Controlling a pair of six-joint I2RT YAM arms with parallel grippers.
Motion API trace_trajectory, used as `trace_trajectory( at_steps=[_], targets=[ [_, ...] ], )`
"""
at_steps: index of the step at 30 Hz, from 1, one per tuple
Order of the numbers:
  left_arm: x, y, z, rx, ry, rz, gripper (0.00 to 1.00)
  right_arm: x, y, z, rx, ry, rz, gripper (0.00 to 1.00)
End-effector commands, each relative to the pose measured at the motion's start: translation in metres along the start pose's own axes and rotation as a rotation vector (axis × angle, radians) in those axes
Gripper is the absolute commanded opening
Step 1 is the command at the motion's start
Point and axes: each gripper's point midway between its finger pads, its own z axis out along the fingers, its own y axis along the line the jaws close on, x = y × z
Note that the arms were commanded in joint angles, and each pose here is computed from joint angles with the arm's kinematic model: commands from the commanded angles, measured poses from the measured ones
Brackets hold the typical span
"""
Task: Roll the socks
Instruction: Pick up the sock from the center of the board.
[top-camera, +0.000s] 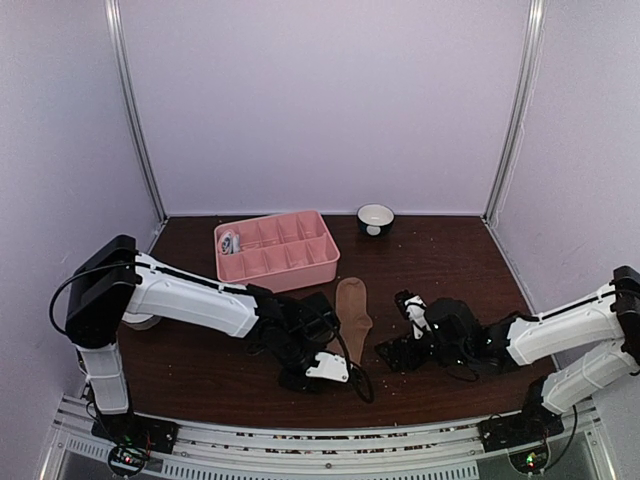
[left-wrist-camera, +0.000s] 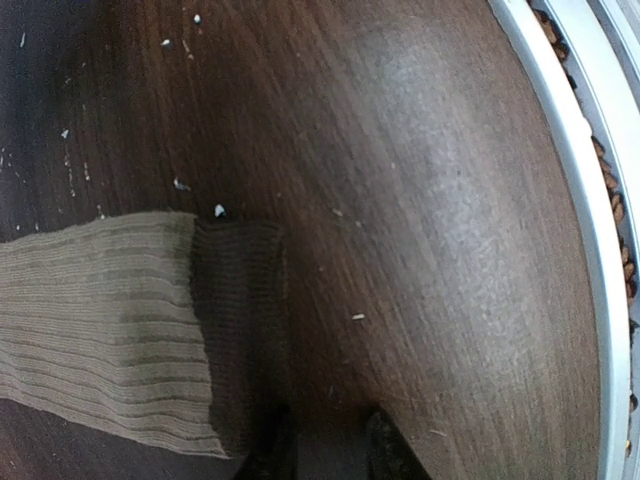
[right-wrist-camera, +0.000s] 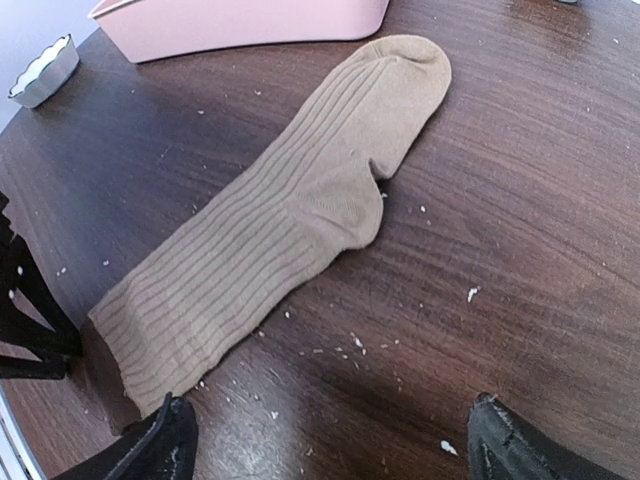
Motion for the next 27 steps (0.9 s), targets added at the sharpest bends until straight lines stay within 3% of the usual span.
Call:
trace_trajectory(
  at_steps=[1,5,8,12,16,21,27],
  targets=[
    [-0.005,0.011,0.003,-0.028,0.0,0.01,0.23,-0.008,0.003,-0.008,-0.003,-0.066,0.01,0.92],
    [-0.01,0.007,-0.01,-0.01,-0.014,0.015,0.22,-0.016,0.001,-0.019,-0.002,-0.121,0.024,0.88],
    [-0.012,0.007,-0.022,-0.026,-0.024,0.023,0.23,-0.022,-0.009,-0.026,0.044,-0.157,0.056,1.0],
    [-0.02,0.013,-0.031,-0.06,-0.062,0.019,0.36,-0.029,-0.026,-0.035,0.124,-0.202,0.114,1.0],
    [-0.021,0.021,-0.021,-0.076,-0.055,0.013,0.42,-0.024,-0.059,-0.046,0.317,-0.182,0.224,1.0],
    [-0.015,0.02,-0.001,-0.044,-0.026,0.013,0.4,-0.023,-0.054,-0.051,0.253,-0.204,0.222,1.0],
    [-0.011,0.023,0.009,-0.049,-0.006,0.015,0.36,-0.016,-0.038,-0.045,0.151,-0.19,0.166,0.87]
  ],
)
